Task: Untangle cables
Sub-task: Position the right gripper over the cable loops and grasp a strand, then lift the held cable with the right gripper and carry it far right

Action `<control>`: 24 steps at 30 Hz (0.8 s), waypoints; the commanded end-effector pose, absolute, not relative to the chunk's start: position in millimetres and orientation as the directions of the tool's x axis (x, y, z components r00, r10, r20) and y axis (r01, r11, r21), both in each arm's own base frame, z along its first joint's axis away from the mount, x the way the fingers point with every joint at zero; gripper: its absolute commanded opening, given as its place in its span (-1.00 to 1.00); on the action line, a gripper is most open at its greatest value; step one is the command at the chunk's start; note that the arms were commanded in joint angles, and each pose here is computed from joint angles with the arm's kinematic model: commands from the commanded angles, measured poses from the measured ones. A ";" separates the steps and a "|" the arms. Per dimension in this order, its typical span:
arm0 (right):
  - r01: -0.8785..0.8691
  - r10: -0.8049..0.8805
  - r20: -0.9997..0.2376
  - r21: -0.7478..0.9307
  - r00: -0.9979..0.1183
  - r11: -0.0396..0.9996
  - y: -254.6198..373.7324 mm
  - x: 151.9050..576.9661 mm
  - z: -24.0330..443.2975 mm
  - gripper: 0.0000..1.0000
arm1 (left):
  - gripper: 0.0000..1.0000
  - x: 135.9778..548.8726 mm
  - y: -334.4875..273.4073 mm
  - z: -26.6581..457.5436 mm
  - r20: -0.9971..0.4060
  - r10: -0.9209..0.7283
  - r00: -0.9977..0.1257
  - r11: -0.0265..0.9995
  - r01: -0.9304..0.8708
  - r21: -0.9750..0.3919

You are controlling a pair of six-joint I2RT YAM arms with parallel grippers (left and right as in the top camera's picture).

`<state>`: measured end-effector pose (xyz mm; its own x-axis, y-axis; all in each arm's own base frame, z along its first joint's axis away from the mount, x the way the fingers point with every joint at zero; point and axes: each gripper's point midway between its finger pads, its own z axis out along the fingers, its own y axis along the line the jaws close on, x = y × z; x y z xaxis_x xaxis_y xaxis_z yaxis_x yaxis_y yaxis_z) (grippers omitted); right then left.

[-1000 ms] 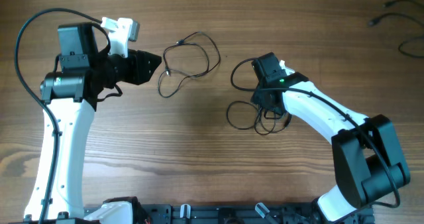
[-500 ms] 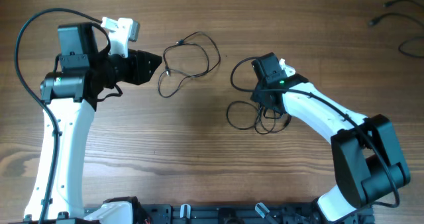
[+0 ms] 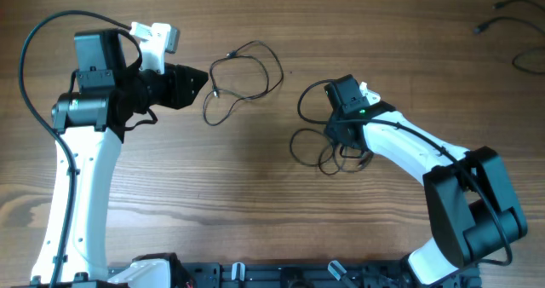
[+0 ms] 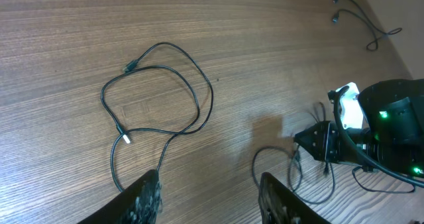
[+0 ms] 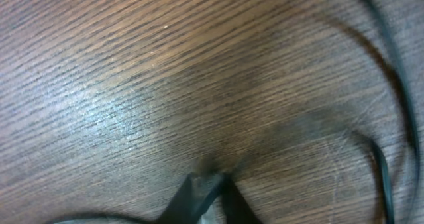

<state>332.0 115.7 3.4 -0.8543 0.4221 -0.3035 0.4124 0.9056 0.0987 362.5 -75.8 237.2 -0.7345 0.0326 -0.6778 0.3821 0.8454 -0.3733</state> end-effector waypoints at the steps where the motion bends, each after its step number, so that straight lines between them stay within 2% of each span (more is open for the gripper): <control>1: 0.412 0.419 -0.291 0.090 -0.860 0.907 116.5 329.3 -3.1 -0.92 | -0.01 361.8 -78.1 241.5 -0.690 0.042 -0.723 0.835 0.404 -0.373; 5: 0.396 0.417 -0.289 0.131 -0.862 0.909 124.5 334.1 -1.6 -0.91 | -0.01 361.8 -78.1 241.5 -0.690 0.042 -0.723 0.835 0.404 -0.373; 8: 0.308 0.364 -0.343 0.208 -0.866 0.929 140.2 353.5 8.8 -0.91 | 0.00 361.8 -78.1 241.5 -0.690 0.042 -0.723 0.835 0.404 -0.373; 15: 0.177 0.299 -0.487 0.282 -0.821 0.943 156.8 395.9 73.0 -0.92 | 0.00 361.8 -78.1 241.5 -0.691 0.045 -0.722 0.835 0.407 -0.371; 24: 0.114 0.233 -0.528 0.248 -0.817 0.962 162.6 414.3 137.2 -0.91 | -0.01 361.8 -78.1 241.4 -0.691 0.045 -0.722 0.835 0.406 -0.371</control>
<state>400.4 158.6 96.0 -0.8450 0.2690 -0.4621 0.1758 0.9560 0.2350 362.5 -75.8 237.2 -0.7345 0.0326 -0.6778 0.3821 0.8454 -0.3733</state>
